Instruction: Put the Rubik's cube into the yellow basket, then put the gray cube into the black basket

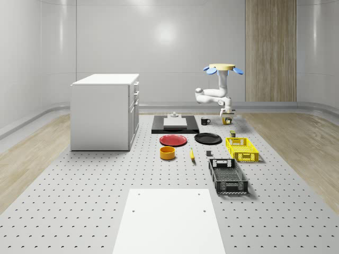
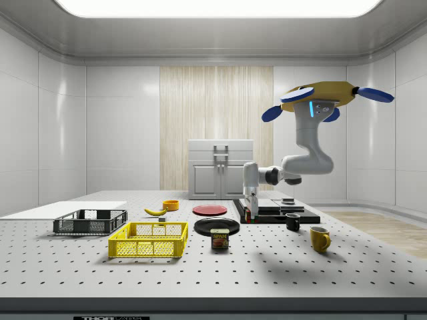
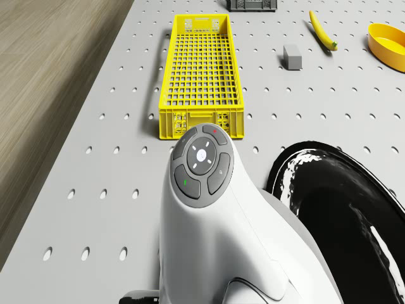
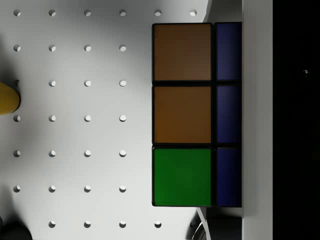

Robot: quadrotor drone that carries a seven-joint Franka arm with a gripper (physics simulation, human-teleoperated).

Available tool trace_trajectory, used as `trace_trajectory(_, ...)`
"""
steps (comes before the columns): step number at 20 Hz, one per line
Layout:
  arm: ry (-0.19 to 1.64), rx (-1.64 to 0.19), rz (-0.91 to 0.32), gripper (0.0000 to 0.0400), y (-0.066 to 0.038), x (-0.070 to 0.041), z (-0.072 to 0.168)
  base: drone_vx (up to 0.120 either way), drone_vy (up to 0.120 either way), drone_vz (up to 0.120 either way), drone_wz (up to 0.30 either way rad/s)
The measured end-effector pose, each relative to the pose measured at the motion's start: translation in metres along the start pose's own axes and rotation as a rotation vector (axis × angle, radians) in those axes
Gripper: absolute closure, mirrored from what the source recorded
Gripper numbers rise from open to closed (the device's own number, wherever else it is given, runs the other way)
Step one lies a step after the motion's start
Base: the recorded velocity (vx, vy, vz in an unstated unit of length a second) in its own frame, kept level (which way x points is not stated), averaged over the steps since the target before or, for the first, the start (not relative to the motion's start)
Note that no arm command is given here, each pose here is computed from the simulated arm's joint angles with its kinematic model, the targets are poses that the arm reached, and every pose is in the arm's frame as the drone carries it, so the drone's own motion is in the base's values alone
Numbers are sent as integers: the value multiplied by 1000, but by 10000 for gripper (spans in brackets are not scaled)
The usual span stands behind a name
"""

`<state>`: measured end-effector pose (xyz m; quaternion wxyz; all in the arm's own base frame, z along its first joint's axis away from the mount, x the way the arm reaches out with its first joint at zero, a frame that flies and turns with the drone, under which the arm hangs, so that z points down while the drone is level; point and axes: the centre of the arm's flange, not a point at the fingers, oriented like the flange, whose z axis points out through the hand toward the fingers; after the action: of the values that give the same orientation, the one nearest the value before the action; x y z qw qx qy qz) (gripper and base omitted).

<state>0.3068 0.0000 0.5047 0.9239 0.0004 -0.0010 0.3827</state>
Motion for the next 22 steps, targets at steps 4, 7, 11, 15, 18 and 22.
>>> trace_trajectory(4,0,0,0,75,0,0,0,120,50,0,0)
trace_trajectory(7,0,0,0,75,0,0,0,120,0,0,0)
trace_trajectory(11,0,0,0,75,0,0,0,120,0,0,0)
trace_trajectory(15,0,0,0,75,0,0,0,120,0,0,0)
trace_trajectory(18,0,0,0,75,0,0,0,120,0,0,0)
trace_trajectory(22,0,0,0,75,0,0,0,120,0,0,0)
